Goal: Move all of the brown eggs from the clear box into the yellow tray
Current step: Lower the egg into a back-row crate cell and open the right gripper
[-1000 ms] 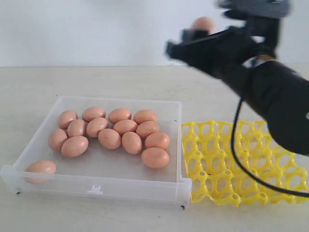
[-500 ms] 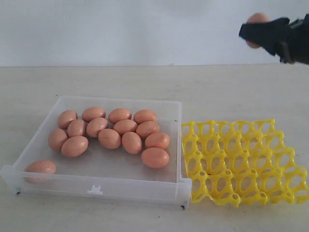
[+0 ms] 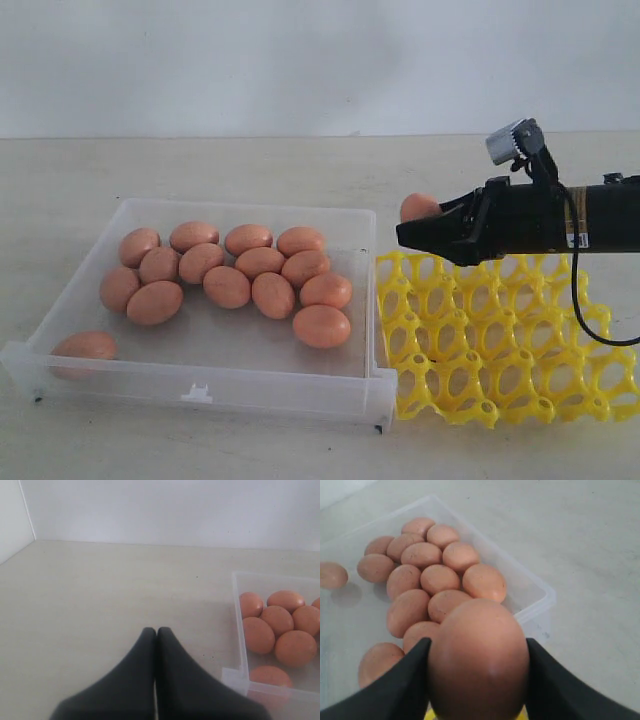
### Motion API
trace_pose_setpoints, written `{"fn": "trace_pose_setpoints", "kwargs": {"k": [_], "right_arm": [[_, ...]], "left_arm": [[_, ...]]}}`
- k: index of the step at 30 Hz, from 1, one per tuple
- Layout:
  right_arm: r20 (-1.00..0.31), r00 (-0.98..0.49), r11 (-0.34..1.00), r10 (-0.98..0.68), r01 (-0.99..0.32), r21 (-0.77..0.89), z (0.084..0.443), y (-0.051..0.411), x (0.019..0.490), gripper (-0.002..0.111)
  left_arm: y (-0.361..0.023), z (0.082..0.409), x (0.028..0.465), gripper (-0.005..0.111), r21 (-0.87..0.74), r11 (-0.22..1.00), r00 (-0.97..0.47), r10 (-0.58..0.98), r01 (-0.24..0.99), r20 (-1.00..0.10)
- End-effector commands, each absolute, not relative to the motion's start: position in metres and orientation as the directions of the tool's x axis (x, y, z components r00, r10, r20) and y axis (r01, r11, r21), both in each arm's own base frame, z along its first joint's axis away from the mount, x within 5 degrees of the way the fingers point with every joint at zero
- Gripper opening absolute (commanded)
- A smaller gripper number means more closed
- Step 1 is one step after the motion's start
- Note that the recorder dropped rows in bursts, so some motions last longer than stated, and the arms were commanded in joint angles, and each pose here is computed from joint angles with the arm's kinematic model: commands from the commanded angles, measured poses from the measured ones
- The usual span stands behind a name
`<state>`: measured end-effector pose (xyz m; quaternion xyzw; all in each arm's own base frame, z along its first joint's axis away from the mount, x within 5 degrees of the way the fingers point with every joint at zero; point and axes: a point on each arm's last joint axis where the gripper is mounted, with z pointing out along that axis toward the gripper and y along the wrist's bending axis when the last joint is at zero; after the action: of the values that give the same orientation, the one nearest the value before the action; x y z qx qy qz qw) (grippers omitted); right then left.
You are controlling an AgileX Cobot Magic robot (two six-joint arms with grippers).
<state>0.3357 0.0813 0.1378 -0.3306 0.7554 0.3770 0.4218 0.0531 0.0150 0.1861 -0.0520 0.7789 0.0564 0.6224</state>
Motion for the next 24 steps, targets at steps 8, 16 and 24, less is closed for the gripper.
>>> {"fn": "trace_pose_setpoints", "kwargs": {"k": [8,16,24], "right_arm": [[-0.868,-0.432,0.516,-0.244,-0.816,0.261,0.134,0.081,0.337,0.0],[-0.862,-0.386,0.514,-0.329,-0.839,0.179,0.129,0.092,0.336,0.004],[-0.844,-0.422,0.557,-0.331,-0.809,0.186,0.126,0.097,0.338,0.036]], "left_arm": [[0.015,0.185,0.053,-0.004,0.028,0.988,-0.219,-0.006,-0.15,-0.976],[0.015,0.185,0.053,-0.004,0.028,0.988,-0.219,-0.006,-0.15,-0.976],[0.015,0.185,0.053,-0.004,0.028,0.988,-0.219,-0.006,-0.15,-0.976]]}}
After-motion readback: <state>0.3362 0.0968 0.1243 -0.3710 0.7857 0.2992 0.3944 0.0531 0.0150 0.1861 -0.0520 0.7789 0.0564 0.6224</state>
